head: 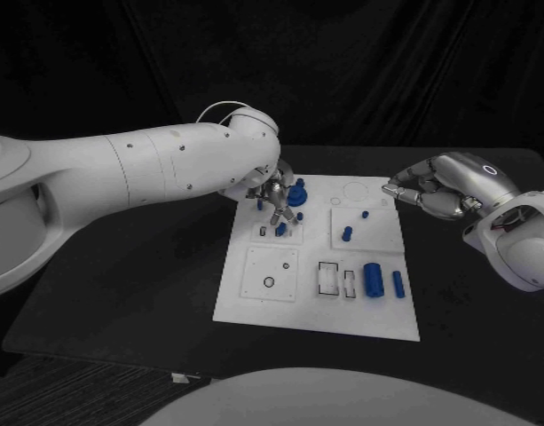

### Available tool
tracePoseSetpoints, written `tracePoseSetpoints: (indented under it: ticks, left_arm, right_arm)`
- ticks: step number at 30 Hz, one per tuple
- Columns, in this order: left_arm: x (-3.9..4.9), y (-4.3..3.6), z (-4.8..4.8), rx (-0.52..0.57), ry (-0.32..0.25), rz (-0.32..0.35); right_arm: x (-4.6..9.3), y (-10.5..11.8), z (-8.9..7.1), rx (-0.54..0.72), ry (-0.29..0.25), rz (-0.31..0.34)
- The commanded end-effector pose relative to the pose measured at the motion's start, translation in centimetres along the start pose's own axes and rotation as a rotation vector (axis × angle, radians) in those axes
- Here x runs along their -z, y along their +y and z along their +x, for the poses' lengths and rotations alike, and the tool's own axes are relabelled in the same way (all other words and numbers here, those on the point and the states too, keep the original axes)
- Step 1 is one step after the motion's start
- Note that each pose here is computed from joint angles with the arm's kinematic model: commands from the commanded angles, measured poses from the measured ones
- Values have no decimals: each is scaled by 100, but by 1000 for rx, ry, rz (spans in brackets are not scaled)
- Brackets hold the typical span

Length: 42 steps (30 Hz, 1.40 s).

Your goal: Assemble the parts on the task board

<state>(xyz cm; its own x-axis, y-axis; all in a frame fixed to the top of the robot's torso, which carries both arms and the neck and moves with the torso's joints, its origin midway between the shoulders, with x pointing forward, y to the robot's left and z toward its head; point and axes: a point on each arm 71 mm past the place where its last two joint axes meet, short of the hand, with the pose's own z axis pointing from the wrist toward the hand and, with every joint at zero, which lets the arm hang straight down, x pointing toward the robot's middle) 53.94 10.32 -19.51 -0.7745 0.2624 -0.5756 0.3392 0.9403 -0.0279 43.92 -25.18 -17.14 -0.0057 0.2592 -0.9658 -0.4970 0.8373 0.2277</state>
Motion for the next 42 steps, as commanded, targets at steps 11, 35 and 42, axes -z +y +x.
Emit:
tracePoseSetpoints:
  ticks: [11,35,42]
  left_arm:
    - [-26,-18,22,-4,13,0]
    - [-111,-35,71,-1,41,10]
    - [-123,-26,93,-3,52,4]
  right_arm:
    - [-4,3,13,0,5,2]
    - [-16,5,21,1,8,0]
    - [-21,3,24,2,11,0]
